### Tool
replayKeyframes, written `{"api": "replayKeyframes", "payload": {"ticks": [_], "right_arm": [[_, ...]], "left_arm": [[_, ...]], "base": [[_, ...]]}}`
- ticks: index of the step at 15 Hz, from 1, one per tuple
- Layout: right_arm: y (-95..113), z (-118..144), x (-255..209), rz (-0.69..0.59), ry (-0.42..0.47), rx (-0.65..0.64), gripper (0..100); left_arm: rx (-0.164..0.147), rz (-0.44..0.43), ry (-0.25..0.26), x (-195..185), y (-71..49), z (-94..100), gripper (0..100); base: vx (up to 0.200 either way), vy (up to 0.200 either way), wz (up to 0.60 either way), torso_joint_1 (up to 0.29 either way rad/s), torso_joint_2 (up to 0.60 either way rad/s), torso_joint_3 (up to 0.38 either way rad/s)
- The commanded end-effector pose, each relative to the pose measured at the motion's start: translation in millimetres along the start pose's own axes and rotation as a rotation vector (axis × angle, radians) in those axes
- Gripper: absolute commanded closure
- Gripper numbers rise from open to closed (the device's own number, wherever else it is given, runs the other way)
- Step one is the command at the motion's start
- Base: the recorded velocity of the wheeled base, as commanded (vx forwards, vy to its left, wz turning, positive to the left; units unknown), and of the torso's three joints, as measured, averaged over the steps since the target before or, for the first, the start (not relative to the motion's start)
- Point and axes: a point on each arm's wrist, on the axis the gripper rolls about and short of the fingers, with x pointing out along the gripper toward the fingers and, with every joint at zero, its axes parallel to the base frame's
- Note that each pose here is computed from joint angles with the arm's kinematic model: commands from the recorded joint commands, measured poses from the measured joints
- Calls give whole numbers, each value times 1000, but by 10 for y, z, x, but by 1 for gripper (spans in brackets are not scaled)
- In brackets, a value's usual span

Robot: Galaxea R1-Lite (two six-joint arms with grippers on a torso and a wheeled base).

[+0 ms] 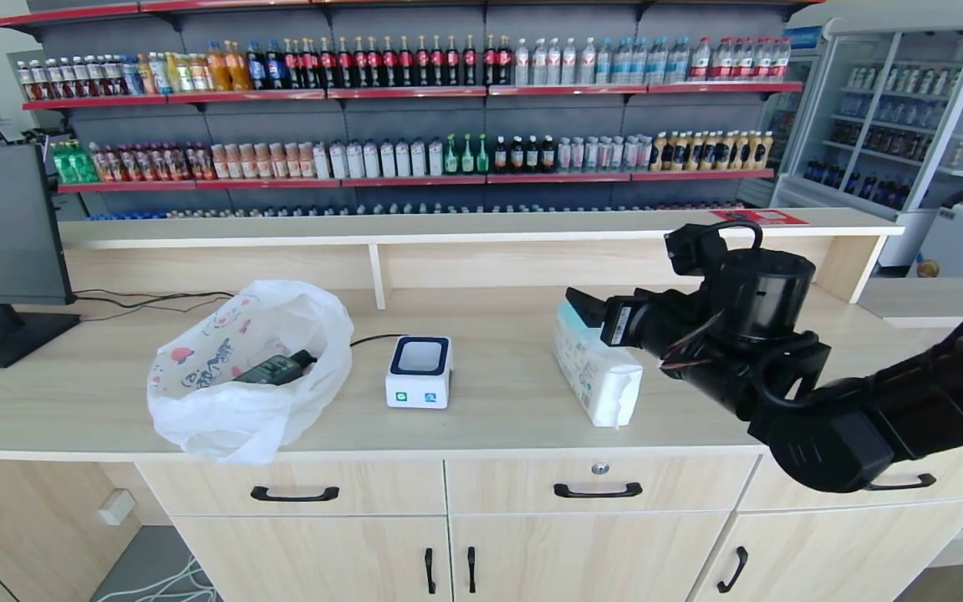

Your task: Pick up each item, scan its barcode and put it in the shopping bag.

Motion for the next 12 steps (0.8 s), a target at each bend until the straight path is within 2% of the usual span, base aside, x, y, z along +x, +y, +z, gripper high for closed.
{"api": "replayKeyframes", "payload": {"ticks": [1, 5, 9, 12], "right_arm": [[6, 313, -13, -3, -21, 3, 0], [-127, 267, 139, -7, 128, -5, 0], [-320, 194, 306, -6, 206, -7, 0], [-356, 154, 365, -28, 300, -6, 0]], "left_arm": [[-1, 0, 0, 0, 0, 0, 0], [1, 0, 1, 0, 0, -2, 0], [-1, 0, 3, 0, 0, -4, 0], [-1, 0, 0, 0, 0, 0, 0]], "base": [[0, 0, 0, 0, 0, 0], [0, 0, 0, 0, 0, 0], [0, 0, 0, 0, 0, 0], [0, 0, 0, 0, 0, 0]]}}
